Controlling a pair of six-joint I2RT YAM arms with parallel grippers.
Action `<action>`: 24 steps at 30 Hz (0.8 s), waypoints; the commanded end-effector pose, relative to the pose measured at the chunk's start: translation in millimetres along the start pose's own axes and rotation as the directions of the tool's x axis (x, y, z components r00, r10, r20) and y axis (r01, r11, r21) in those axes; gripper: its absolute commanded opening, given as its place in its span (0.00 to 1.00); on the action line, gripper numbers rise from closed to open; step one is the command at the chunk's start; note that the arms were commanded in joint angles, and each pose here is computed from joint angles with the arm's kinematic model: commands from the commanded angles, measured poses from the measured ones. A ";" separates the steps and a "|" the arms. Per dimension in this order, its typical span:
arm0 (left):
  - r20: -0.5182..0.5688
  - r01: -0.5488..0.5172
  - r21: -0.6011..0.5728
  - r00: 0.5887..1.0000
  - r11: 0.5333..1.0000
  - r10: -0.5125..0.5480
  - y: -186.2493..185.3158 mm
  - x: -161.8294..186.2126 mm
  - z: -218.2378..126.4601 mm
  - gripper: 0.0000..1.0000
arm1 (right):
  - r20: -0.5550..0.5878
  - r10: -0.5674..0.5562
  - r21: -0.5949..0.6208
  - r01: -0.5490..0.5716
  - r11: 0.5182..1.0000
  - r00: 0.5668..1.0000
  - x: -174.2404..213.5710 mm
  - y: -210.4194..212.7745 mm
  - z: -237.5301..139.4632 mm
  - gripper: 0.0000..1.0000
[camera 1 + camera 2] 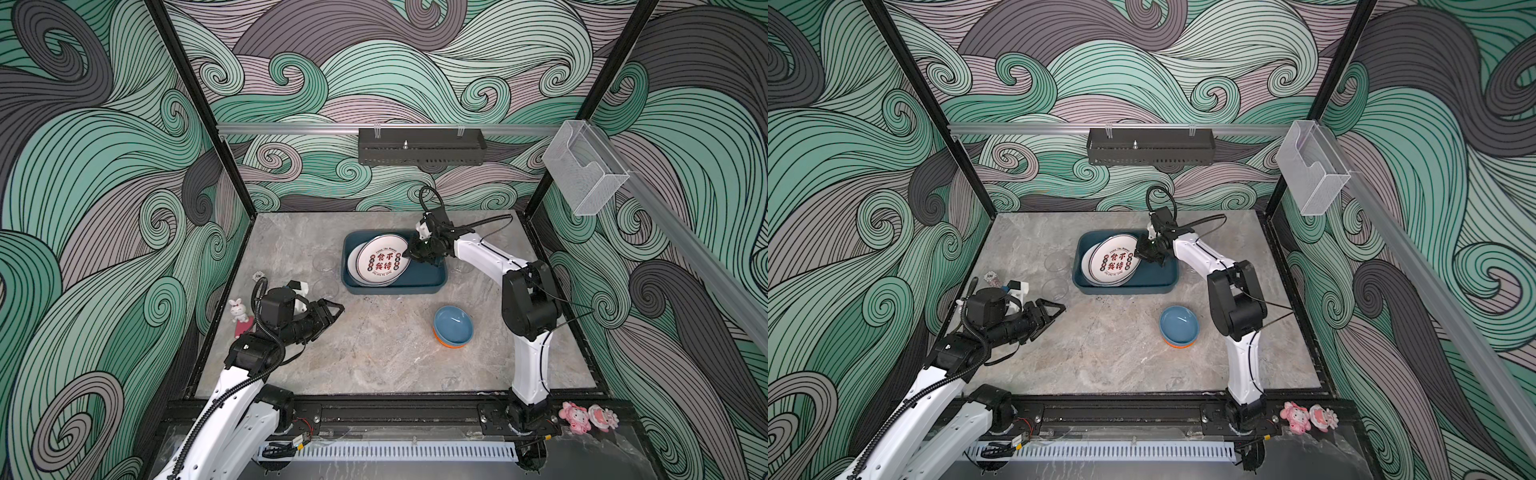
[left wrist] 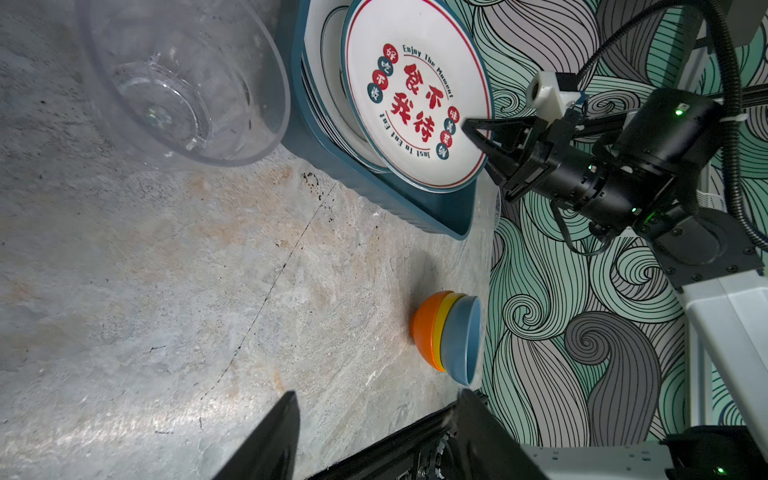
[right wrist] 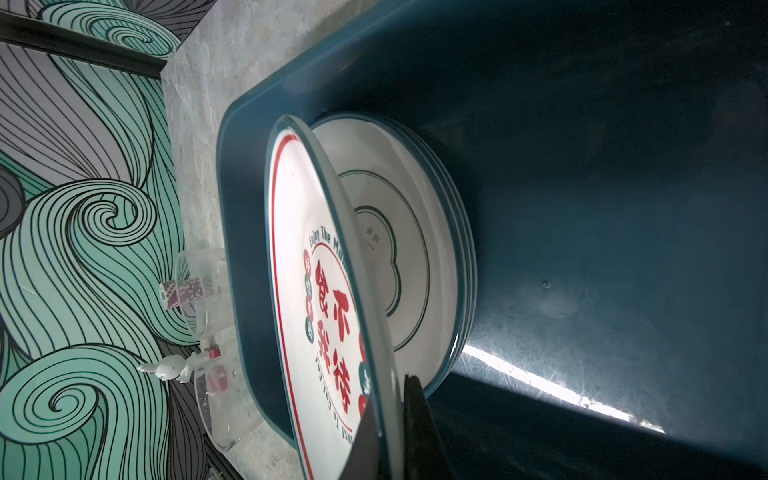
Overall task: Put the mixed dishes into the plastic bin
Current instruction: 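Carry the red-text plate into the teal bin with the right gripper, then lower the red-text plate onto the plates in the bin and release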
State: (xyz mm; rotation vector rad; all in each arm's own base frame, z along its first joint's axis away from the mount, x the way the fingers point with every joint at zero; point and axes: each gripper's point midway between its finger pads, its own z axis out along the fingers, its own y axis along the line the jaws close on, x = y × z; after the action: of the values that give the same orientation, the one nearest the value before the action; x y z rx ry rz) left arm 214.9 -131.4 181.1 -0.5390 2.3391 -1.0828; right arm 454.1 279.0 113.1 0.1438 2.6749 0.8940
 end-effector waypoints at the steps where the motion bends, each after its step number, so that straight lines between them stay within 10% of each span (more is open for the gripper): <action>1: 0.005 0.006 -0.028 1.000 1.000 -0.006 7.5 -0.3 0.4 0.62 | 0.046 -0.002 -0.031 0.003 0.999 0.999 -17.5 13.0 -5.1 0.00; 24: -0.010 0.027 -0.030 1.000 0.999 -0.027 14.3 2.9 7.8 0.62 | 0.043 0.016 -0.038 -0.014 0.999 0.999 -27.6 14.0 19.6 0.00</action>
State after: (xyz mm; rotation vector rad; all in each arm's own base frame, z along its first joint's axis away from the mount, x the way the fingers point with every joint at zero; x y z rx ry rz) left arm 213.4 -130.3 167.3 -0.5666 2.3685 -1.0725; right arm 473.4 287.2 97.8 0.1888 2.6803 0.8969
